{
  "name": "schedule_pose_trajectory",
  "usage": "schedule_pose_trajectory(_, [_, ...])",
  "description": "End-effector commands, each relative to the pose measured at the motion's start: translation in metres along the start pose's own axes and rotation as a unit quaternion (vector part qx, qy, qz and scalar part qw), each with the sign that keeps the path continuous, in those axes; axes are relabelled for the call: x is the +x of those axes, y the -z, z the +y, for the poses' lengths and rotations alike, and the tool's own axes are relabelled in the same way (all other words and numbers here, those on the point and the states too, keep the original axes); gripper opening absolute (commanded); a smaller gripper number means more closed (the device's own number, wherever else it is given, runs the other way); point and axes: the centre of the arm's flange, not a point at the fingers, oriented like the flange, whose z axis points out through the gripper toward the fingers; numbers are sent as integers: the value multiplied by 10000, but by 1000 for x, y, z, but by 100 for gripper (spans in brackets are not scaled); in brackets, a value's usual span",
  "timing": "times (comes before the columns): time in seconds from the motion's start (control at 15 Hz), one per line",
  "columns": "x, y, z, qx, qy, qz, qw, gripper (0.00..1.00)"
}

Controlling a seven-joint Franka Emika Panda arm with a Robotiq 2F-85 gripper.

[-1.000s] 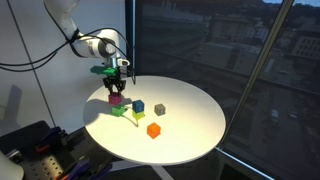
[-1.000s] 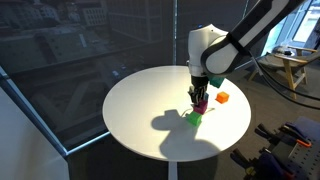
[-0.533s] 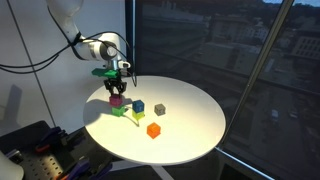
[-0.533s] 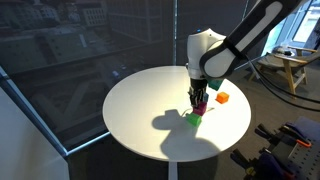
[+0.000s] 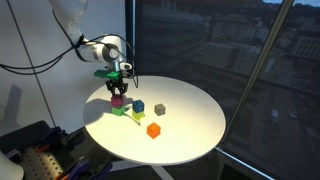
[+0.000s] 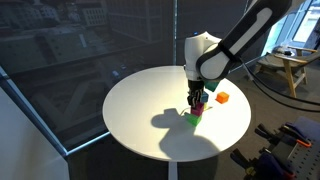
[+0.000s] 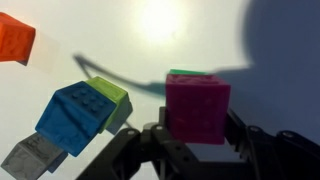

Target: Put the pink block over the green block

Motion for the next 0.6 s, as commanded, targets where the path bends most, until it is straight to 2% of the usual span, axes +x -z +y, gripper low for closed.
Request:
schedule_pose_trajectory(0.0, [11, -1, 3, -85, 46, 75, 9999, 30])
schedule_pose_trajectory(0.53, [14, -7, 1, -70, 53, 57, 9999, 30])
